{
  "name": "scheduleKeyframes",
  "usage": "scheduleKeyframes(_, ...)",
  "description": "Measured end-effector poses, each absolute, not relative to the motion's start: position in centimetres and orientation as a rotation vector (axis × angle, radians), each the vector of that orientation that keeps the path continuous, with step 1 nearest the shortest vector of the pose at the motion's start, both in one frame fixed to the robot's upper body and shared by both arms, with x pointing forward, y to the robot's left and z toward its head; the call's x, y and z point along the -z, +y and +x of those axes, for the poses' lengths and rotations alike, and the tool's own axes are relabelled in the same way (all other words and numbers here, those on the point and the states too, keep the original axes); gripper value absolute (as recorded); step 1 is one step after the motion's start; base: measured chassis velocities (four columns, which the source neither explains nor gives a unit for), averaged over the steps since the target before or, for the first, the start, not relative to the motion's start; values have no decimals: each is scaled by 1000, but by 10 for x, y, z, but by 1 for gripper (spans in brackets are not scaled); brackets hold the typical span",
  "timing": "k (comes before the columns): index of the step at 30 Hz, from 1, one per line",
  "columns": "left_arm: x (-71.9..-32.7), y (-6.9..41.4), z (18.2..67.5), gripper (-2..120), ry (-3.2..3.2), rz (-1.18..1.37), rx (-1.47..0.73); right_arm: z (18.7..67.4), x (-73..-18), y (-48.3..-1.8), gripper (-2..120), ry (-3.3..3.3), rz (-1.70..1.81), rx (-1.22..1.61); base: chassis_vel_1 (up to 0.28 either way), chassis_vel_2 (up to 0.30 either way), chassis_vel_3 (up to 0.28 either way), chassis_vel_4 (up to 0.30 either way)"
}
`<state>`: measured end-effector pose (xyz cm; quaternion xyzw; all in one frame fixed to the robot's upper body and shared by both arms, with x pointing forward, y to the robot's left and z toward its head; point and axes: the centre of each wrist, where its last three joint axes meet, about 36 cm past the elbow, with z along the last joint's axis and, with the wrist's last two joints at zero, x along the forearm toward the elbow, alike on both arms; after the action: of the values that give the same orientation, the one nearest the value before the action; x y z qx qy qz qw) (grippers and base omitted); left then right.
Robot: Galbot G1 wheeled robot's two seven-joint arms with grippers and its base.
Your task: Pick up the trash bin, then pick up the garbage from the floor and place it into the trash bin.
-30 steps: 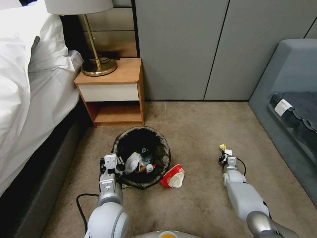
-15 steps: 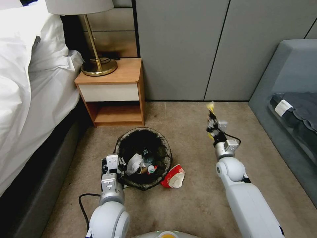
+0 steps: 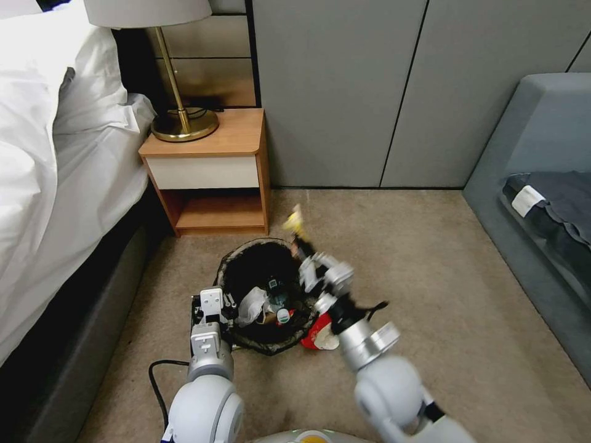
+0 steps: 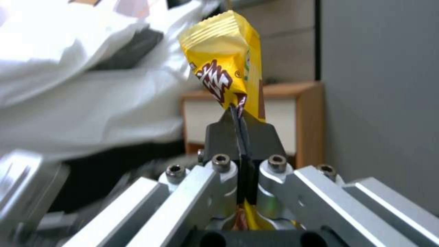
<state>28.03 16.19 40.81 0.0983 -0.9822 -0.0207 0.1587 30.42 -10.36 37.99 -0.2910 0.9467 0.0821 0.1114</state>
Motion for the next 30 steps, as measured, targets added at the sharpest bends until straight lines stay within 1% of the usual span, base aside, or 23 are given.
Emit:
scheduleKeyframes(4,-408,162,281,0,-2809,280,61,291,-358,-90,0,2814,-905,-235,0,0,0,0)
scheduleKeyframes(8,-408,162,281,0,-2809,280,60,288,-350,-86,0,2828,-917,-236,0,0,0,0)
scheduleKeyframes(21,-407,155,277,0,-2802,265,51,306,-314,-82,0,2902,-892,-191,0,0,0,0)
scheduleKeyframes(30,-408,154,275,0,-2806,261,45,317,-301,-76,0,2951,-876,-167,0,0,0,0)
